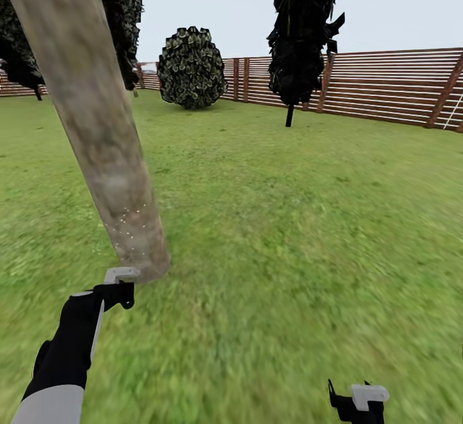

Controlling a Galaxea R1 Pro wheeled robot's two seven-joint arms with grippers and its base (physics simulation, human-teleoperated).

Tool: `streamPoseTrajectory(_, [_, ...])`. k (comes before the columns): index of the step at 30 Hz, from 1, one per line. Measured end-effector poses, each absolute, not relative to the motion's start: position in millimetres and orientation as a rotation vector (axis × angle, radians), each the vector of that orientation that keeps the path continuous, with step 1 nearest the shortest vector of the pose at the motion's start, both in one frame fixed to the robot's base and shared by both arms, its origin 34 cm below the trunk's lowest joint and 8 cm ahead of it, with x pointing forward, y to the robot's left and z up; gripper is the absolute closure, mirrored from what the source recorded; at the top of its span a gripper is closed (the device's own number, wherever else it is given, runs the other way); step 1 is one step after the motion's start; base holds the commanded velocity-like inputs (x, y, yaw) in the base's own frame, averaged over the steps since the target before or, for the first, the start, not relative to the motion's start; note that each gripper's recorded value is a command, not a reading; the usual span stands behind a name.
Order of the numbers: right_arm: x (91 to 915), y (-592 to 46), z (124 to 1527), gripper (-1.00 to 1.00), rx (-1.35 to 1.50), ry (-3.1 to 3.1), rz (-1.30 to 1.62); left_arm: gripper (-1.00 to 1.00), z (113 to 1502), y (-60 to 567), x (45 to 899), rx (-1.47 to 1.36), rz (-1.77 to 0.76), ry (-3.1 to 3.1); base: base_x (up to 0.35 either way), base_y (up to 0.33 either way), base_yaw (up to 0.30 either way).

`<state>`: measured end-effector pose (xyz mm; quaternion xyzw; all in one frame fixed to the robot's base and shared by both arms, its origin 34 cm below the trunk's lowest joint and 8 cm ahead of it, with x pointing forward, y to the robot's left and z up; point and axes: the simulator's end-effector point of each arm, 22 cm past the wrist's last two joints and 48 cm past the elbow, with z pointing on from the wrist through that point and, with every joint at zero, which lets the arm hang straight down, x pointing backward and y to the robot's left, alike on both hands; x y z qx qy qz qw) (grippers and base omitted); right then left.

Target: In the garden, pick up the pesticide atomizer on the floor and spray pesticide onto both trees until each tree trunk is fully covered.

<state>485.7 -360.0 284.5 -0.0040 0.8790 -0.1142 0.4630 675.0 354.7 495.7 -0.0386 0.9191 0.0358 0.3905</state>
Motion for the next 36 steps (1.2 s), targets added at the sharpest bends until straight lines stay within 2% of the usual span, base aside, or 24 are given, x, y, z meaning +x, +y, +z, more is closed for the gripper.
streamPoseTrajectory(9, [486,-360,285,-1.0,-0.01,2.161,-0.281,1.0,496,355,675,-0.1,0.09,2.334,0.176,-0.241,0.01])
streamPoseTrajectory(27, [486,-359,285,-1.0,-0.01,2.161,-0.28,1.0,495,367,672,-0.144,0.094,2.33,0.264,-0.157,0.265])
streamPoseTrajectory(36, [486,-359,284,-1.0,-0.01,2.162,-0.28,1.0,495,366,672,-0.144,0.093,2.331,-0.126,-0.234,0.276])
